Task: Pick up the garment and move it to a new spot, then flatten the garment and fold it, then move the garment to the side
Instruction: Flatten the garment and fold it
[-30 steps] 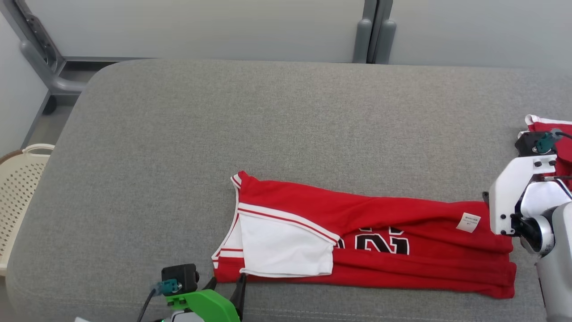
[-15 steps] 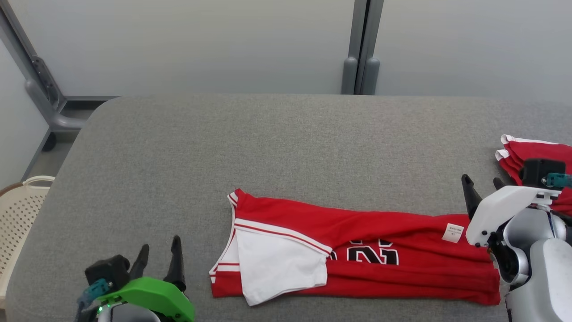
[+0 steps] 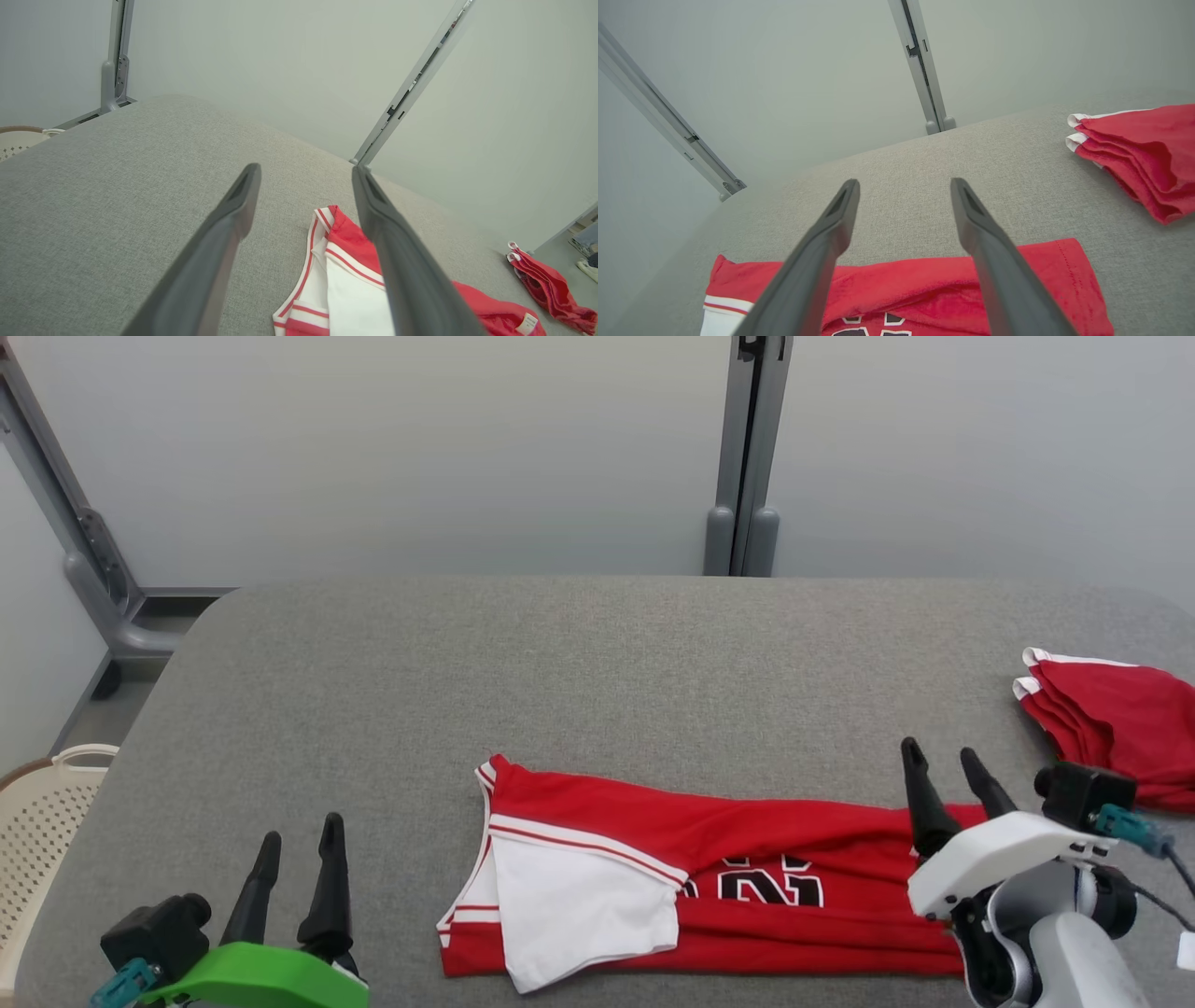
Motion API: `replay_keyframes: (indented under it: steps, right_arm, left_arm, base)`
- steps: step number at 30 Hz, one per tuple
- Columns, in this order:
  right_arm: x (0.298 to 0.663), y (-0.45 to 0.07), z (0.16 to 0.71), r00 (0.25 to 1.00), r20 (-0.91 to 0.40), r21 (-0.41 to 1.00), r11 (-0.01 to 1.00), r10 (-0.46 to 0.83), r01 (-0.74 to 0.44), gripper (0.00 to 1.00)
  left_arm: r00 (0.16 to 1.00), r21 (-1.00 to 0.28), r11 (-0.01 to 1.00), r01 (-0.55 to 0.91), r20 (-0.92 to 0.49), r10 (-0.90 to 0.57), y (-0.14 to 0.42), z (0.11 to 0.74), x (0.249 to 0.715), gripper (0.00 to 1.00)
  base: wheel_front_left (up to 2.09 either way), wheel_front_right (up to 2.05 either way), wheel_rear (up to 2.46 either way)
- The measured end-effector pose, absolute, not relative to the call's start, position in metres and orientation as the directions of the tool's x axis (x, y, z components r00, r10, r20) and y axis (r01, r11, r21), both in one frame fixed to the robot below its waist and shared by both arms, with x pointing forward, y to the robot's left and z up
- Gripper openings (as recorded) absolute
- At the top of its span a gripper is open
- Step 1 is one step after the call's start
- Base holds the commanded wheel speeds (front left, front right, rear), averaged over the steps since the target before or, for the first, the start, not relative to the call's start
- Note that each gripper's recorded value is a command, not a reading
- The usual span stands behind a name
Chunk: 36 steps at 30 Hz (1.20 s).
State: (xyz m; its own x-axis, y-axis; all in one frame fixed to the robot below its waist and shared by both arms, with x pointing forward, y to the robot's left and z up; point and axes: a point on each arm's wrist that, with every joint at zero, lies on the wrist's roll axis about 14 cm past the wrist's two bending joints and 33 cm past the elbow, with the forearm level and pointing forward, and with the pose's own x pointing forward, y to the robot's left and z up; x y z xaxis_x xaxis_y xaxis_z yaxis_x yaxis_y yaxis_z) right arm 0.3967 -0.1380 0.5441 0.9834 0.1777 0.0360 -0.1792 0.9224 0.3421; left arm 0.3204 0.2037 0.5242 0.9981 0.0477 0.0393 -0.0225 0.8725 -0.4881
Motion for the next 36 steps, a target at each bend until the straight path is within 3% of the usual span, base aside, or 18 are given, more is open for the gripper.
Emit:
replay_keyframes:
  steps: [16,36]
  right_arm:
    - [0.367,-0.128,0.512,0.980,0.020,0.278,0.940,0.198,-0.196,1.00]
    - [0.357,-0.135,0.493,0.983,-0.036,0.312,0.936,0.181,-0.161,1.00]
  left_arm:
    - [0.998,-0.360,0.933,-0.007,-0.066,-0.018,0.202,0.486,0.293,1.00]
    - [0.994,-0.344,0.939,-0.031,-0.109,-0.007,0.201,0.476,0.296,1.00]
  base:
    - [0.00,0.00,0.00]
    - [0.00,0.00,0.00]
